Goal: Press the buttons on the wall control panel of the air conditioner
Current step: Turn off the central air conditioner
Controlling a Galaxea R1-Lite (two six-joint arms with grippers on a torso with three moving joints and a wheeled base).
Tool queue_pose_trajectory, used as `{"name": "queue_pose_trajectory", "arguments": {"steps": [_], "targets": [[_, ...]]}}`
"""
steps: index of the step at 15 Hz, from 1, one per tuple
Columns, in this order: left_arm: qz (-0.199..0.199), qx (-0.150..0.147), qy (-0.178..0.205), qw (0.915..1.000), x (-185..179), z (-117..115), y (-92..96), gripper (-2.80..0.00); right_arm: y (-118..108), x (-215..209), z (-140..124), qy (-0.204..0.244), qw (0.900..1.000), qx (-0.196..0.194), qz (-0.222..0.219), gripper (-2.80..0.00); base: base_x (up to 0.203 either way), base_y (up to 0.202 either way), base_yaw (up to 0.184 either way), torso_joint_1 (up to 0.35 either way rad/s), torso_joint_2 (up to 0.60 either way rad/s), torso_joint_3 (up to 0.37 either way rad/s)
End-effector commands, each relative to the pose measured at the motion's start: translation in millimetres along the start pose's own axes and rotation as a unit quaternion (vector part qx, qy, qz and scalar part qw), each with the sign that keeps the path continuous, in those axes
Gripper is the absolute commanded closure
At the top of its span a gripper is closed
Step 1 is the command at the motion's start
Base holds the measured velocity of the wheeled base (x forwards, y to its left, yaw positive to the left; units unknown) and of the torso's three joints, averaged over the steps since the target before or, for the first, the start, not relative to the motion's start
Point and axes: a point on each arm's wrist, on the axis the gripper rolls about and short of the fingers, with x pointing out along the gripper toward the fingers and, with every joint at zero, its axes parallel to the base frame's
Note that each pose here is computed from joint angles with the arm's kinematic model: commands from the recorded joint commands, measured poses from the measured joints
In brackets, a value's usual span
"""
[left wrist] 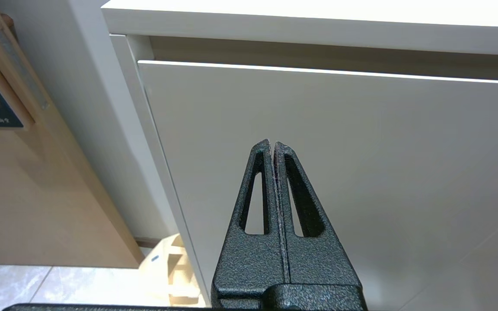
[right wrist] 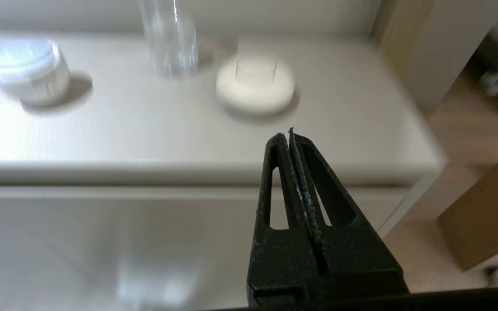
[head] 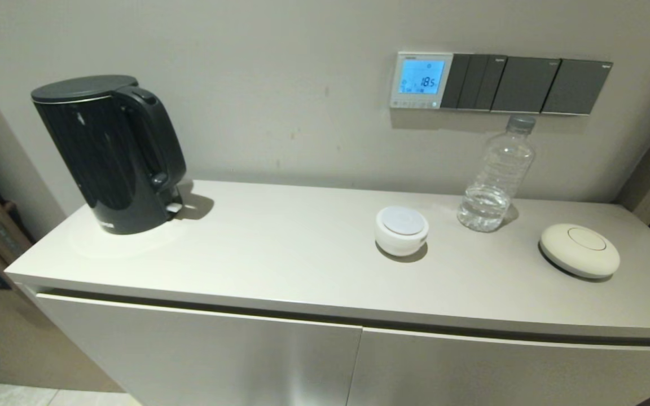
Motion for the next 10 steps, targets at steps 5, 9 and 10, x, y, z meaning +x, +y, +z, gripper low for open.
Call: {"name": "queue_pose_trajectory", "arguments": {"steps": [5, 9, 10], "targets": [[0.0, 0.0, 0.0, 1.0, 0, 0, 0.0, 0.0, 14, 9, -76, 0.036, 0.999, 0.032, 0.025, 0.0, 0.0, 0.0, 0.0, 0.0, 0.0, 0.0], [0.001, 0.0, 0.0, 1.0, 0, 0, 0.0, 0.0, 20, 11, -107, 0.058, 0.996, 0.057, 0.045, 0.0, 0.0, 0.0, 0.0, 0.0, 0.0, 0.0], [0.0, 0.0, 0.0, 1.0, 0, 0, 0.0, 0.0, 21, 7, -113, 0.05, 0.996, 0.058, 0.052, 0.0, 0.0, 0.0, 0.0, 0.0, 0.0, 0.0]]}}
